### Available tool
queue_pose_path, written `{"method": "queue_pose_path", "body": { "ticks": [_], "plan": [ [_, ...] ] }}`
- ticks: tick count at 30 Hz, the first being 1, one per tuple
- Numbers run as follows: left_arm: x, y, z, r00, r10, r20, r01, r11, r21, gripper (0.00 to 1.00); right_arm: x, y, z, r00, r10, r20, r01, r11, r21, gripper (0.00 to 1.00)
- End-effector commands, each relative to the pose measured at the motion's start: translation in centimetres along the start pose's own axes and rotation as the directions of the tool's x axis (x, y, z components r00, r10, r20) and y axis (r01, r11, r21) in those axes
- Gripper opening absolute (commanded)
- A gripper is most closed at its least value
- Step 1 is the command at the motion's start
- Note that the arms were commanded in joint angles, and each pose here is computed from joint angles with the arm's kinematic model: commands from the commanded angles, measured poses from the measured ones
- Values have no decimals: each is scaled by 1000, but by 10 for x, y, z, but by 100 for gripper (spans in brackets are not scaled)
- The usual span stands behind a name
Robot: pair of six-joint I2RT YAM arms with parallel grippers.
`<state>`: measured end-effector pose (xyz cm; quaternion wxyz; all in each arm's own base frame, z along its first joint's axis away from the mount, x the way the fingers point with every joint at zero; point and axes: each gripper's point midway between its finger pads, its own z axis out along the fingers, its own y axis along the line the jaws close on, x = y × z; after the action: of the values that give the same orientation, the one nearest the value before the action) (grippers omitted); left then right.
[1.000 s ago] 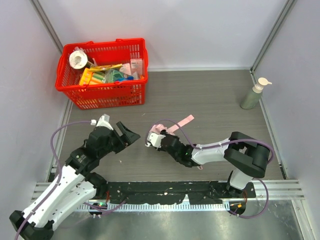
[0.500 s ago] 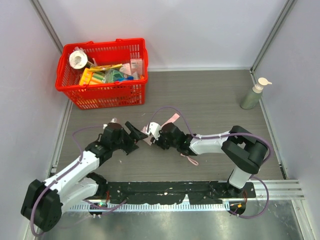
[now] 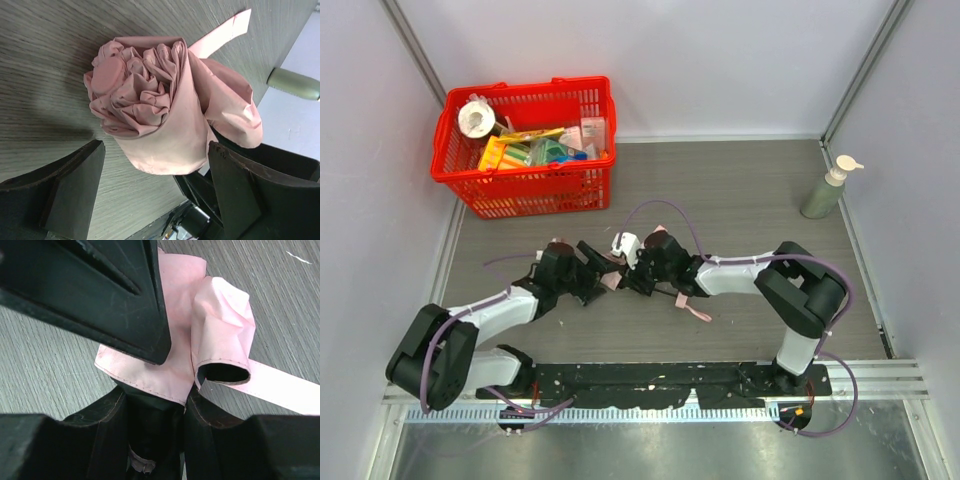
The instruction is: Put away the umbrella
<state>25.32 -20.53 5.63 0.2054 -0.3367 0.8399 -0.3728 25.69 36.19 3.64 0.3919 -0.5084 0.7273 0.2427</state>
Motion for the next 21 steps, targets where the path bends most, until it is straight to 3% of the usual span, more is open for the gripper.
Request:
{"method": "queue_pose_path", "body": {
  "ticks": [1,5,13,17,21],
  "plan": [
    [-20,-16,5,994,-63,84,62,998,11,86,96,42,-11,942,105,-320,-153,980,-129,1],
    [-29,-4,11,982,-129,136,136,990,-45,80,95,42,-11,942,107,-320,-156,979,-132,1],
    [-23,27,25,982,-149,114,171,959,-224,80,96,40,-10,939,104,-327,-155,979,-133,1],
    [-18,53,26,984,-144,104,171,926,-338,65,93,38,-12,941,97,-323,-143,982,-121,1],
    [-14,68,26,988,-124,93,151,910,-387,43,85,35,-15,949,80,-305,-115,988,-100,1]
  ]
}}
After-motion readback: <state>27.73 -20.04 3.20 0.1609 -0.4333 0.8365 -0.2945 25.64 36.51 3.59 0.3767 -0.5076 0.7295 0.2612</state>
